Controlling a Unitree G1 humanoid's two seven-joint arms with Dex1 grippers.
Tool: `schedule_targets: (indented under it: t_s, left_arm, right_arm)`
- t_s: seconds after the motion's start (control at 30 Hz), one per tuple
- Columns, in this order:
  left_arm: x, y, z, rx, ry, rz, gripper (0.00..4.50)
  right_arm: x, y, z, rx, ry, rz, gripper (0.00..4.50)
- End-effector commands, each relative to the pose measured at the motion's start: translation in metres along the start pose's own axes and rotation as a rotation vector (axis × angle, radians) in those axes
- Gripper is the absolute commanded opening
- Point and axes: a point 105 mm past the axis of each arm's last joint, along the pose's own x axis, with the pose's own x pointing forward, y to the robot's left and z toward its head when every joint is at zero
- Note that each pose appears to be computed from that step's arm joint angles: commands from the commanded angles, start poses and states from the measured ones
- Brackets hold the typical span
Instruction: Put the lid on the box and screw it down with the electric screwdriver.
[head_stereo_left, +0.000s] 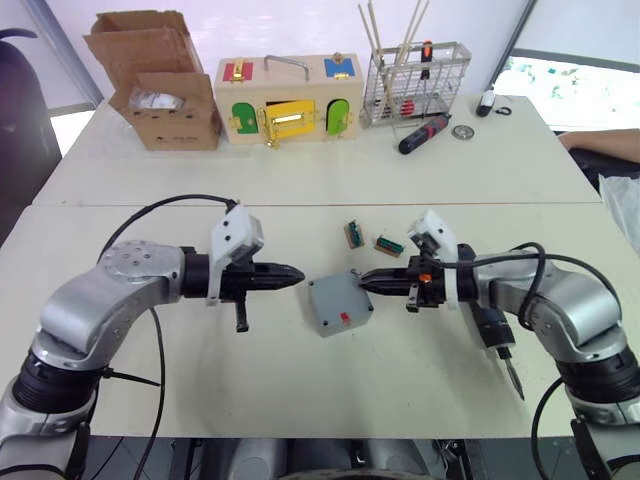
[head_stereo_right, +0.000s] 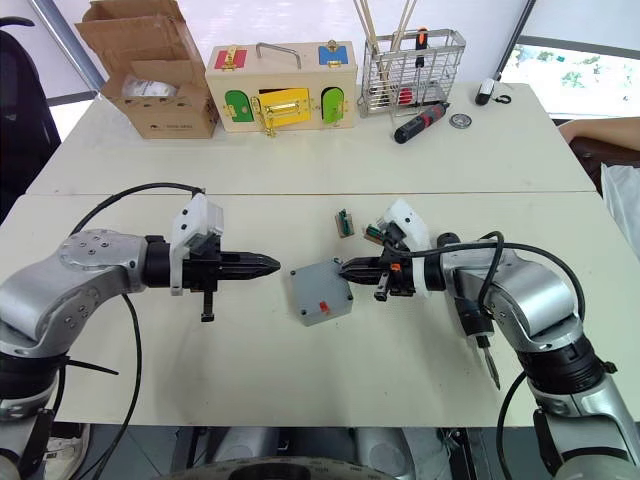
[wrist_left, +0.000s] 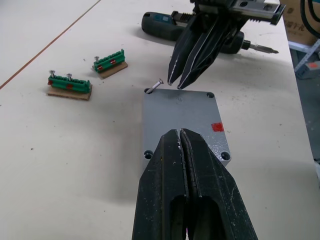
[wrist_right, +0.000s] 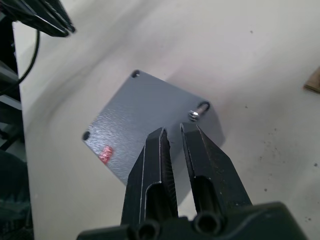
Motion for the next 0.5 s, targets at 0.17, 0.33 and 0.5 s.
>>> schedule_targets:
  t_s: [0.17, 0.33, 0.5]
  left_arm:
    - [0.0003, -0.0017, 0.003, 0.03, -0.006, 0.001, 0.0]
    - [0.0008, -0.0018, 0.0018, 0.029, -0.005, 0.001, 0.0]
    - [0.0026, -0.0019, 0.0007, 0.027, -0.006, 0.001, 0.0]
  right_arm:
    - [0.001, -0.0036, 0.0128, -0.044, -0.042, -0.01, 0.44]
    - [0.0017, -0.0042, 0.0152, -0.046, -0.051, -0.013, 0.44]
    - [0.0021, -0.0059, 0.0169, -0.047, -0.056, -0.022, 0.44]
